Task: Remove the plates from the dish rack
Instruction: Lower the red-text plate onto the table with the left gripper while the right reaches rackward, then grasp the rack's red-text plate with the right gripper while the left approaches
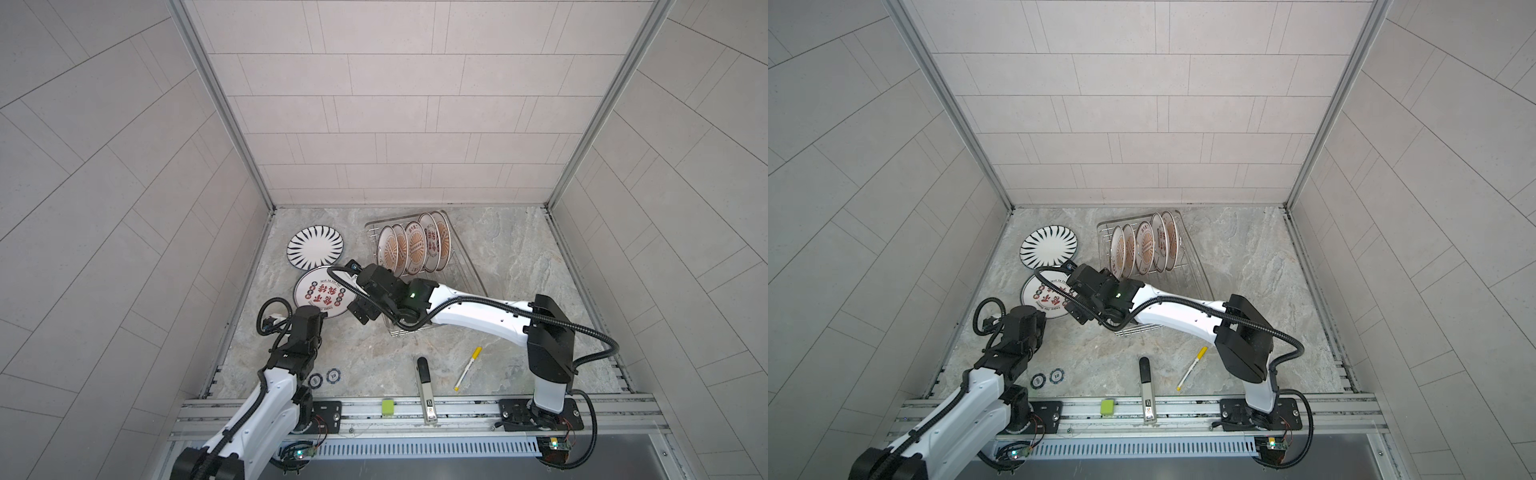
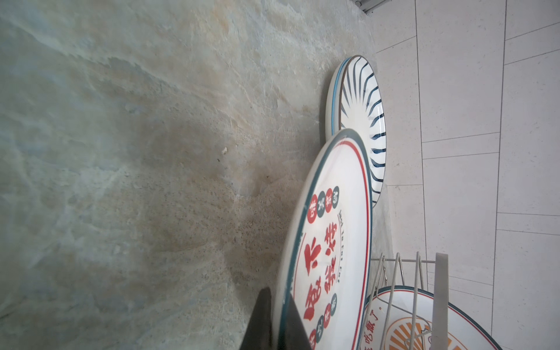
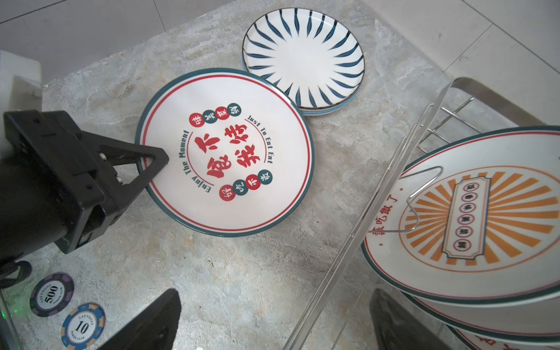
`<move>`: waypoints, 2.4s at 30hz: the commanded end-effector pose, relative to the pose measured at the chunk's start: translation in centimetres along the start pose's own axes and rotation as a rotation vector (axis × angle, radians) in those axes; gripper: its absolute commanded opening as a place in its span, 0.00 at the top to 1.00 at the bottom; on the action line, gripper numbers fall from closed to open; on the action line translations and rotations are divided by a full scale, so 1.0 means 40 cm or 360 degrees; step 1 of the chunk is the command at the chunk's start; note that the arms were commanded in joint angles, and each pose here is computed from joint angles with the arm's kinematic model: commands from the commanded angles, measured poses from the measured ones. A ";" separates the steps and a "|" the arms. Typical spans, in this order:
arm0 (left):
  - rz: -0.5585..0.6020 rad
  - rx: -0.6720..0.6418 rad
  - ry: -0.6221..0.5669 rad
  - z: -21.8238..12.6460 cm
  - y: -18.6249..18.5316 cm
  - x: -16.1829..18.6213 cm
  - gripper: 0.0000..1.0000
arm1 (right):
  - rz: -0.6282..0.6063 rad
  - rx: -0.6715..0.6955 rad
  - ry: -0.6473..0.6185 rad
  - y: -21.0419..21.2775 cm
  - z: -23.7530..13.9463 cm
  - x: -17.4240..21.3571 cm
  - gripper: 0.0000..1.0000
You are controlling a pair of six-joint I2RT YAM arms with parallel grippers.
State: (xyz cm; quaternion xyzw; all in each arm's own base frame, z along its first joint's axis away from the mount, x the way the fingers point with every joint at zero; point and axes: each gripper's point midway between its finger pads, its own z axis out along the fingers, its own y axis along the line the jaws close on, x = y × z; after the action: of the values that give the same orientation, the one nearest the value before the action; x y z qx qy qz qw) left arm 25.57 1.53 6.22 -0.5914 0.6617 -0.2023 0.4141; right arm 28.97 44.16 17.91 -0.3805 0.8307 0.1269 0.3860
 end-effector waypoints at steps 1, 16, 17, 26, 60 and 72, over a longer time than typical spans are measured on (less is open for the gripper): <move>-0.0079 0.0065 -0.0097 0.000 -0.026 -0.029 1.00 | -0.0005 -0.0044 -0.0006 0.020 0.009 -0.007 0.01; -0.0008 -0.0079 -0.0132 0.035 0.027 -0.023 0.96 | -0.0002 -0.0024 0.0032 0.019 0.024 0.020 0.01; -0.0006 -0.0082 -0.0131 0.036 0.029 -0.022 0.93 | -0.0002 -0.0024 0.0033 0.019 0.025 0.021 0.01; 0.0010 -0.0101 -0.0122 0.042 0.039 -0.017 0.73 | -0.0001 -0.0025 0.0026 0.017 0.019 0.023 0.01; 0.0210 -0.0091 -0.0457 -0.052 0.028 -0.148 0.02 | 0.0138 0.0058 -0.0268 -0.042 -0.125 -0.048 0.01; 0.0917 0.0935 0.0066 -0.153 -0.286 0.049 0.00 | 0.0425 0.0255 -0.0625 -0.197 -0.260 -0.035 0.01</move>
State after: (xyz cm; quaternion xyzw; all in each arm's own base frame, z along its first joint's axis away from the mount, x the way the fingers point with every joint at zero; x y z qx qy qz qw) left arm 26.89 0.08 13.50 -0.3802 0.7135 -0.2132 0.5485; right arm 28.59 36.04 23.81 -0.2604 0.8074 0.1622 0.5039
